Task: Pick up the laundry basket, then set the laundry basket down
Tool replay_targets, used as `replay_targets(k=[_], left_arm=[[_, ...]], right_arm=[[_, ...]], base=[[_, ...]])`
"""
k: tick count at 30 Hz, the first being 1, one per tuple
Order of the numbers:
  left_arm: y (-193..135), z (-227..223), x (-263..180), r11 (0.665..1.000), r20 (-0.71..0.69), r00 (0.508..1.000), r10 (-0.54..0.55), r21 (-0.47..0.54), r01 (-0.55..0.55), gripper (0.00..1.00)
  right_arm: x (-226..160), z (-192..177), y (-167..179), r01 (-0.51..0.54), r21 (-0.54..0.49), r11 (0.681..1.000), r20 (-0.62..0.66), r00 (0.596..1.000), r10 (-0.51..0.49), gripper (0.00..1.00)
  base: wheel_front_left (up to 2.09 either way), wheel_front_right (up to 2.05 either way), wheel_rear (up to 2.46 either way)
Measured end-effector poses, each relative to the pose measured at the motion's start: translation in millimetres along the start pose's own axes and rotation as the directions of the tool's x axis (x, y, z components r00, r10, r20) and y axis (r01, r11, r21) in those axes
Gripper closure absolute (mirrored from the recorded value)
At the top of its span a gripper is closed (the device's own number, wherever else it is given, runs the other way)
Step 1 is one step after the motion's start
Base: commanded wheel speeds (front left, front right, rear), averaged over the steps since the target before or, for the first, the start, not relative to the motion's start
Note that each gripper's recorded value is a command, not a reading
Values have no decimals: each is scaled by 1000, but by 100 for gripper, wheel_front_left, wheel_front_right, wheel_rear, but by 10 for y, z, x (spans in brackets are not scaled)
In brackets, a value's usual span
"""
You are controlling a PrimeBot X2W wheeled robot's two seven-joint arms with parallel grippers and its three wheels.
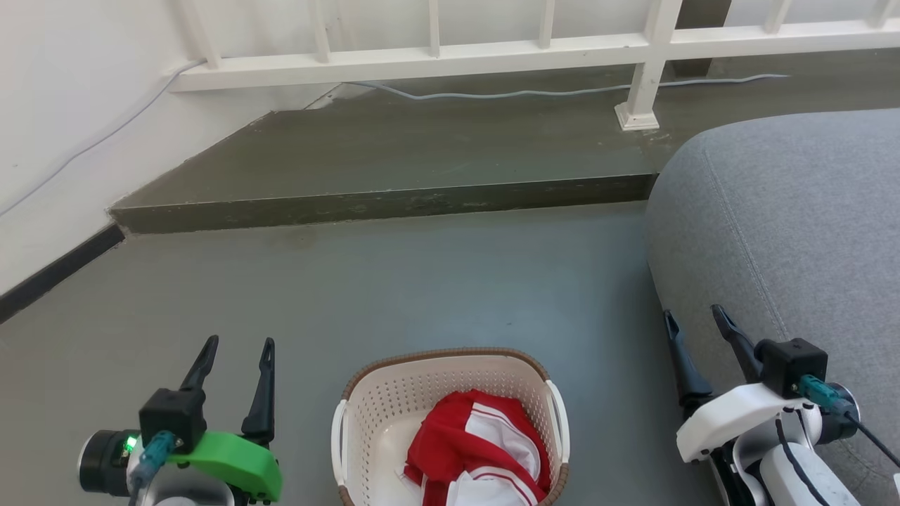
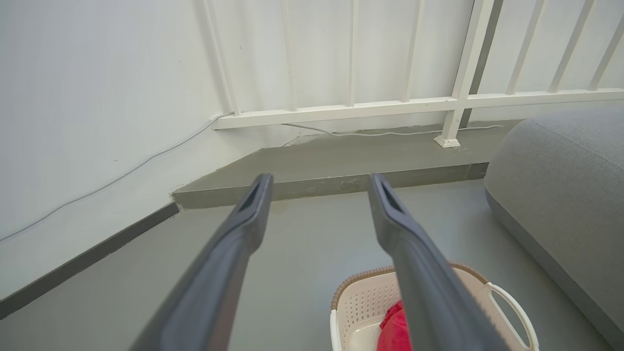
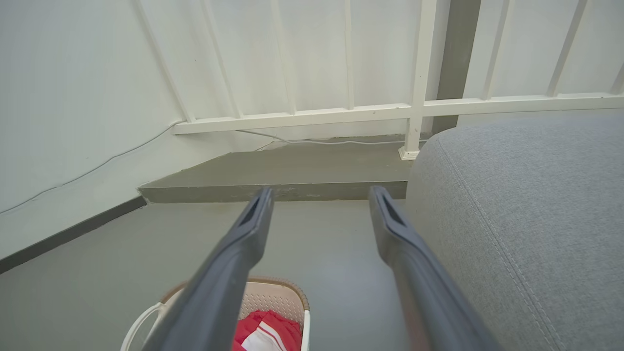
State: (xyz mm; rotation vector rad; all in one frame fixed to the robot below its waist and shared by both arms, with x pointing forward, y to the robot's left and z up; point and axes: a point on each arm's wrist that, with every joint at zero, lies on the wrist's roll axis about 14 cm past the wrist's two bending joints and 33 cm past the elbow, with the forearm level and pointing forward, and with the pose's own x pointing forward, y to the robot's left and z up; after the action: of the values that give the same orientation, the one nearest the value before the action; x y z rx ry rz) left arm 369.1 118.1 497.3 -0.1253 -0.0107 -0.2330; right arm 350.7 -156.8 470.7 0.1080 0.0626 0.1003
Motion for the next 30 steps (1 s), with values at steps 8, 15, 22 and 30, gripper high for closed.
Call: replay_targets(k=[8,15,22,30], left_arm=[[0,-68,-6,999,-14,1000,-3,50,4,0],[16,-93,-8,999,-22,1000,2,51,-1,0],[35,-119,-13,998,-30,1000,8,55,-6,0],[38,-156,-15,999,-41,999,14,49,-12,0]], right_arm=[[1,12,37,3,-22,1000,16,1000,-3,0],[0,5,27,4,-25,1000,14,1000,-3,0],[-1,-2,20,2,-30,1000,12,1000,-1,0],[5,-20,6,0,-37,999,6,1000,1,0]], base=[[0,0,0],[0,0,0],[0,0,0],[0,0,0]])
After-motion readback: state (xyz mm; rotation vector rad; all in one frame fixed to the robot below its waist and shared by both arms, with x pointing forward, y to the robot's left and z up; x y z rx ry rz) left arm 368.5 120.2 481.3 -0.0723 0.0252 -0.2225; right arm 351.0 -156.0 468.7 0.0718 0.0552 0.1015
